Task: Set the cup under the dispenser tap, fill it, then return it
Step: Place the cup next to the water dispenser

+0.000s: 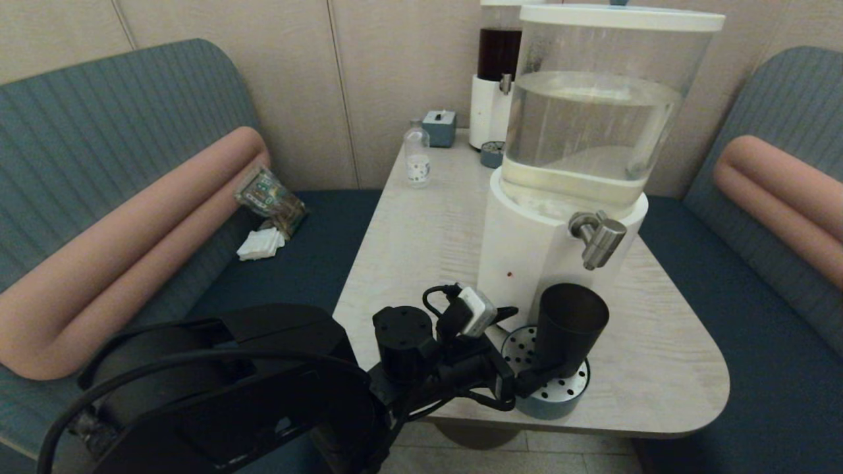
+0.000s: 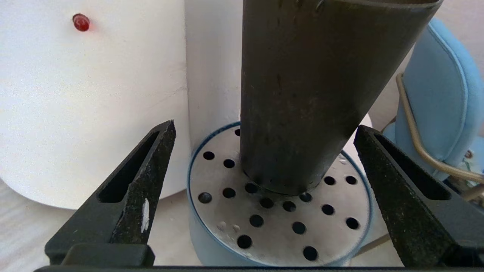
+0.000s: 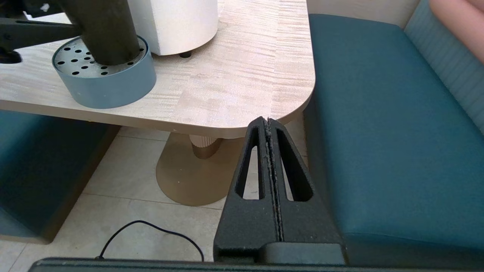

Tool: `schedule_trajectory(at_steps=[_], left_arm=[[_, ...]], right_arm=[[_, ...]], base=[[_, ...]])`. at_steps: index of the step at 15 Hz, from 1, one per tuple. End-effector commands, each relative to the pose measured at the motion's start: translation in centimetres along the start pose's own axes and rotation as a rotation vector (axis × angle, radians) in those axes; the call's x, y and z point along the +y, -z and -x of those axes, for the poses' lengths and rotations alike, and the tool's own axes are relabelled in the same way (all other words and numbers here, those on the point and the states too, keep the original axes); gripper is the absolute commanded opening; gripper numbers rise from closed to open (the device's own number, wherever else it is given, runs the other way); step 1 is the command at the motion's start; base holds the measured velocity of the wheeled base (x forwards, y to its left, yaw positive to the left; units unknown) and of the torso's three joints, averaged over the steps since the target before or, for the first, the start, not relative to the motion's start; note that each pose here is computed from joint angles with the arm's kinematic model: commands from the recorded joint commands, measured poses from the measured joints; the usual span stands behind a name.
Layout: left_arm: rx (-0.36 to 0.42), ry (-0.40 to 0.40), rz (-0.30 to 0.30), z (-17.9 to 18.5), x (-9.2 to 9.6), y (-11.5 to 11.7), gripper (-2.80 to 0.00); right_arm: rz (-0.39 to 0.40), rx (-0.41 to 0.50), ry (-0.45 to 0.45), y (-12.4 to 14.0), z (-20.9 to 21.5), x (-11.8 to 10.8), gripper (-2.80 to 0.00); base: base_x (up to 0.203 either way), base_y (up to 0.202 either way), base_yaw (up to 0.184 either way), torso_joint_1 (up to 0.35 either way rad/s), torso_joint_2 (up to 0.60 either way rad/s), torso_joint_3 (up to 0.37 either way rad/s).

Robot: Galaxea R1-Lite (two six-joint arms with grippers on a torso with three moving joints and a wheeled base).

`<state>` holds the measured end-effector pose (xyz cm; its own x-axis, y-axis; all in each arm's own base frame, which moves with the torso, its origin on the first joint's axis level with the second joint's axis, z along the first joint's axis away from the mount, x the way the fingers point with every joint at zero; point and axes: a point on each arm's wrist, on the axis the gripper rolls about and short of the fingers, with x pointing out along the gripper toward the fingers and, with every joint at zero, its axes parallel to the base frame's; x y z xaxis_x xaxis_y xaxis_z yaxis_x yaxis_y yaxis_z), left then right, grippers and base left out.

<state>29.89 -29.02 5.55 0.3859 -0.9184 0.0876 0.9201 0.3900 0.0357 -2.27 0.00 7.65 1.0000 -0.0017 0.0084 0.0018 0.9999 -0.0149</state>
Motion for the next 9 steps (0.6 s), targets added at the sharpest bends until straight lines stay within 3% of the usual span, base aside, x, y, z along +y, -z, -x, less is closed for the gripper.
schedule_trajectory(at_steps=[1, 9], left_arm=[[-0.007, 0.002, -0.002, -0.3, 0.13, 0.37, 0.0], [0.005, 0.004, 0.002, -0.19, 0.01, 0.7, 0.0]], right_arm=[[0.0, 0.002, 0.0, 0.03, -0.02, 0.0, -2.8], [0.0, 0.002, 0.0, 0.03, -0.02, 0.0, -2.8]], base=[[0.0, 0.0, 0.0, 0.0, 0.0, 0.0], [0.0, 0.0, 0.0, 0.0, 0.0, 0.0]])
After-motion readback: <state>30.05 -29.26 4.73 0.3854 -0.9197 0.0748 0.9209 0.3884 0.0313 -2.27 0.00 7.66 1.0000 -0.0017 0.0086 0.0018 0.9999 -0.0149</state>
